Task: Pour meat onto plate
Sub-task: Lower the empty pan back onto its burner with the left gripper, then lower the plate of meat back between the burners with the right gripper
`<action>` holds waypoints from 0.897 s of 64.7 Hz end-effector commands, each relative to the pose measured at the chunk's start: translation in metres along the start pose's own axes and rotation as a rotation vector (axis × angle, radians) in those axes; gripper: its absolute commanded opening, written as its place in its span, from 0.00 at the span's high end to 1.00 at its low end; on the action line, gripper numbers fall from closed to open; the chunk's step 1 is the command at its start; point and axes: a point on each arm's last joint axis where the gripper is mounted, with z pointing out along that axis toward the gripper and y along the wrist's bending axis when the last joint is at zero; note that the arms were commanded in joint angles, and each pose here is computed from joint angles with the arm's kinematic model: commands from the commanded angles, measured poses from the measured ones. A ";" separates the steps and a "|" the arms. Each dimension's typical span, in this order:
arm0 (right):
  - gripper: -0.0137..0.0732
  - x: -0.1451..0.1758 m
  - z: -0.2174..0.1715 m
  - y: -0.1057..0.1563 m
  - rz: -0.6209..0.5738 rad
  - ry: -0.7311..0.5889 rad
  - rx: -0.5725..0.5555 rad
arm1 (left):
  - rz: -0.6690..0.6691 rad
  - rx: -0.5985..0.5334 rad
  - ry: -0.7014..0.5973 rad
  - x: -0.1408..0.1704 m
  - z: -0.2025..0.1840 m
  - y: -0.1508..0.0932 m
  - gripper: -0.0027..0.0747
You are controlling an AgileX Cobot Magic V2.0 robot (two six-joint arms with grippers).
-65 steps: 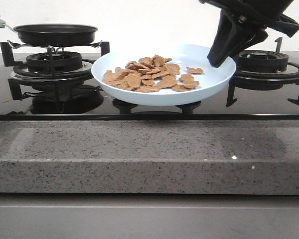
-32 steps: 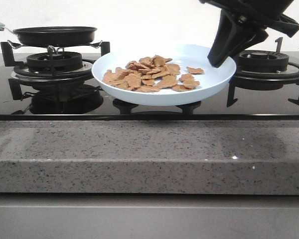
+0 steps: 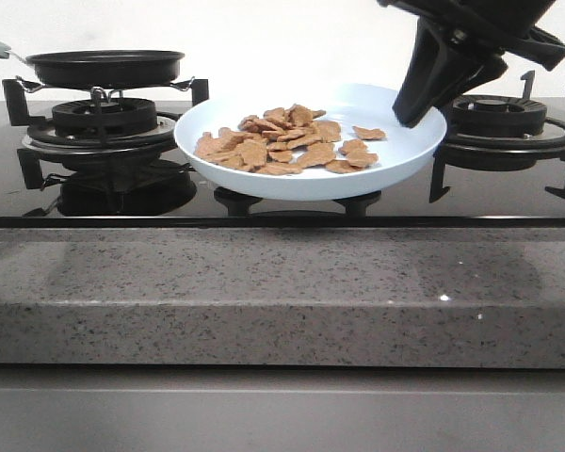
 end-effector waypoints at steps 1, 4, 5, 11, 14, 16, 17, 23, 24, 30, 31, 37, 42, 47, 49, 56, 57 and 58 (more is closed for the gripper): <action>0.97 -0.010 -0.019 0.008 -0.006 -0.096 -0.020 | 0.085 -0.032 -0.075 -0.005 -0.026 -0.036 0.30; 0.97 -0.010 -0.019 0.008 -0.006 -0.096 -0.020 | 0.138 -0.052 -0.069 0.001 -0.030 -0.049 0.30; 0.97 -0.010 -0.019 0.008 -0.006 -0.096 -0.020 | 0.151 -0.057 -0.067 0.003 -0.031 -0.053 0.30; 0.97 -0.010 -0.019 0.008 -0.006 -0.096 -0.020 | 0.228 -0.098 -0.060 0.021 -0.039 -0.073 0.30; 0.97 -0.010 -0.019 0.008 -0.006 -0.096 -0.020 | 0.254 -0.117 -0.060 0.029 -0.043 -0.080 0.30; 0.97 -0.010 -0.019 0.008 -0.006 -0.096 -0.020 | 0.263 -0.128 -0.059 0.035 -0.045 -0.083 0.30; 0.97 -0.010 -0.019 0.008 -0.006 -0.096 -0.020 | 0.279 -0.131 -0.061 0.037 -0.047 -0.086 0.30; 0.97 -0.010 -0.019 0.008 -0.006 -0.096 -0.020 | 0.305 -0.149 -0.043 0.056 -0.054 -0.095 0.30; 0.97 -0.010 -0.019 0.008 -0.006 -0.096 -0.020 | 0.318 -0.152 -0.044 0.058 -0.056 -0.096 0.30; 0.97 -0.010 -0.019 0.008 -0.006 -0.096 -0.020 | 0.339 -0.168 -0.024 0.077 -0.063 -0.099 0.30; 0.97 -0.010 -0.019 0.008 -0.006 -0.096 -0.020 | 0.341 -0.170 -0.021 0.080 -0.064 -0.099 0.30; 0.97 -0.010 -0.019 0.008 -0.006 -0.096 -0.020 | 0.343 -0.170 -0.006 0.097 -0.068 -0.098 0.30; 0.97 -0.010 -0.019 0.008 -0.006 -0.096 -0.020 | 0.345 -0.171 -0.009 0.106 -0.074 -0.096 0.30; 0.97 -0.010 -0.019 0.008 -0.006 -0.096 -0.020 | 0.348 -0.172 -0.025 0.112 -0.079 -0.095 0.30; 0.97 -0.010 -0.019 0.008 -0.006 -0.096 -0.020 | 0.348 -0.172 -0.026 0.113 -0.080 -0.095 0.30; 0.97 -0.010 -0.019 0.008 -0.006 -0.096 -0.020 | 0.351 -0.170 -0.035 0.113 -0.084 -0.096 0.30; 0.97 -0.010 -0.019 0.008 -0.006 -0.096 -0.020 | 0.351 -0.170 -0.036 0.114 -0.084 -0.096 0.30; 0.97 -0.010 -0.019 0.008 -0.006 -0.096 -0.020 | 0.351 -0.170 -0.036 0.114 -0.084 -0.096 0.30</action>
